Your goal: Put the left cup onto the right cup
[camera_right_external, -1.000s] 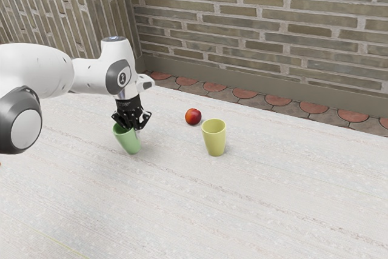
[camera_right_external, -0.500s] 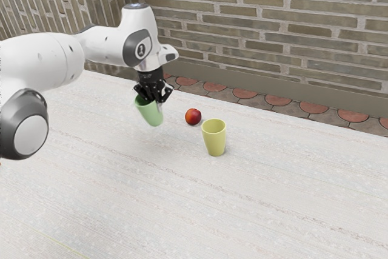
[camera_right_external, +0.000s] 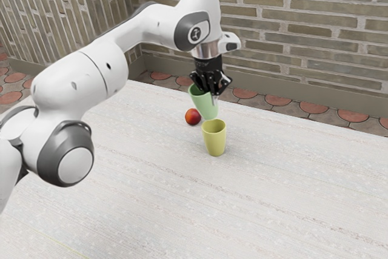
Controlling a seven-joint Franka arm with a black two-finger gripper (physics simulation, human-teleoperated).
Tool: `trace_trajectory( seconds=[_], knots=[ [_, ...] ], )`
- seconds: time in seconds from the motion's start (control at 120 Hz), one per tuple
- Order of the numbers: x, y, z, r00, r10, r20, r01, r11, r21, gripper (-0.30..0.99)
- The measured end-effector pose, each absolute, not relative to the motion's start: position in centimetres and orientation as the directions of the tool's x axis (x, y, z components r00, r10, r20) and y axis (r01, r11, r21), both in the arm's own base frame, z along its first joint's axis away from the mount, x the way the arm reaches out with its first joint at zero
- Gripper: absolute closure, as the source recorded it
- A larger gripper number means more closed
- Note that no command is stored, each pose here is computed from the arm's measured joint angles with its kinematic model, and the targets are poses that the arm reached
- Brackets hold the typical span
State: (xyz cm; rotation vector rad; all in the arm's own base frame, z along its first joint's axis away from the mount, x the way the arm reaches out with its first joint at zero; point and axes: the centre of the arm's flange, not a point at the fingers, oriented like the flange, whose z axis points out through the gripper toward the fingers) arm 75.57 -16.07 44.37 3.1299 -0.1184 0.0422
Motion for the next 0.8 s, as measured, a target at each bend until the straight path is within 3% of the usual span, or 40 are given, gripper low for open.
trace_trajectory(
  seconds=[0.8],
  knots=[
    [75.5,-18.0,41.1,0.998,-0.063,-0.021,-0.064,-0.997,-0.034,0.78]
  ],
)
